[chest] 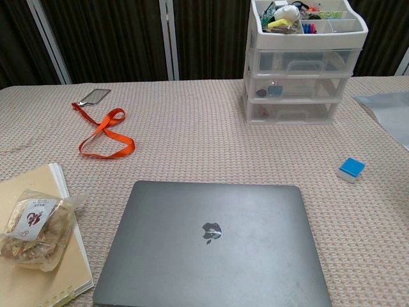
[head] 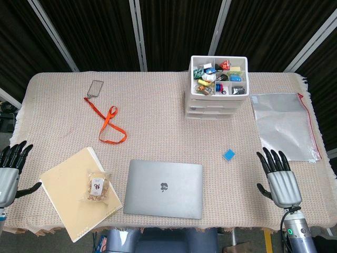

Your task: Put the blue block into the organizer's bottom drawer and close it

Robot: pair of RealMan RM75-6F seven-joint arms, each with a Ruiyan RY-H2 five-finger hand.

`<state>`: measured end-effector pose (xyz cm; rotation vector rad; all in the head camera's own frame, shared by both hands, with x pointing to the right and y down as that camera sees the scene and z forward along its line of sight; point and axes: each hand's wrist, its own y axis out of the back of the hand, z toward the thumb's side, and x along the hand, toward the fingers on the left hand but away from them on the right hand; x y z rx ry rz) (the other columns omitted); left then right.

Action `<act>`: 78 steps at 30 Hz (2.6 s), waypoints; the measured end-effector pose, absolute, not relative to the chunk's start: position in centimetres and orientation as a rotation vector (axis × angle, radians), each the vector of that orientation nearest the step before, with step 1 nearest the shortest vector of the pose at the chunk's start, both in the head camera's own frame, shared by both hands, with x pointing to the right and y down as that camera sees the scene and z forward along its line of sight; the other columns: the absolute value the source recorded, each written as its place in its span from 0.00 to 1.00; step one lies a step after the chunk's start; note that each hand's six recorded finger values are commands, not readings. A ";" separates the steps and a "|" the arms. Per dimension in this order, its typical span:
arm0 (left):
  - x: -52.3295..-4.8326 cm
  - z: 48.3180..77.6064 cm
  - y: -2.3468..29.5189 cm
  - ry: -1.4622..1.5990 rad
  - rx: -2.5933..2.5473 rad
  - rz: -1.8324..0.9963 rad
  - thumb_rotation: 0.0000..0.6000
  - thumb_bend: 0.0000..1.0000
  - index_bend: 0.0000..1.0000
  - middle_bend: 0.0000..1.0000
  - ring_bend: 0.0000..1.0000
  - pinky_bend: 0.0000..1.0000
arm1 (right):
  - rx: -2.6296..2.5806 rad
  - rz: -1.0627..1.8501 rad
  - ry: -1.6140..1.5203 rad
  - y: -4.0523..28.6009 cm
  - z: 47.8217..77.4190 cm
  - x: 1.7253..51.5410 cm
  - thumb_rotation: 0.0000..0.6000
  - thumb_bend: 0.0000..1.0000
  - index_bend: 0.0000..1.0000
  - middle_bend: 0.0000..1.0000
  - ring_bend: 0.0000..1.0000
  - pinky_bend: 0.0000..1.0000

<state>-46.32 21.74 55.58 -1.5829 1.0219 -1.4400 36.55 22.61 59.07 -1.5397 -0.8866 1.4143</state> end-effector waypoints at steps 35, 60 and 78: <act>-46.4 55.5 21.7 1.031 -1.590 -1.433 1.00 0.14 0.03 0.00 0.00 0.00 | -1.651 1.382 -1.115 20.0 58.4 35.7 1.00 0.18 0.09 0.64 0.67 0.63; -46.6 55.4 21.1 1.080 -1.615 -1.422 1.00 0.15 0.03 0.00 0.00 0.00 | -2.358 1.621 -2.035 11.2 67.3 28.9 1.00 0.48 0.10 0.80 0.83 0.73; -46.5 55.4 20.6 1.086 -1.611 -1.413 1.00 0.15 0.03 0.00 0.00 0.00 | -2.563 1.641 -2.431 8.2 72.8 23.6 1.00 0.49 0.12 0.80 0.83 0.73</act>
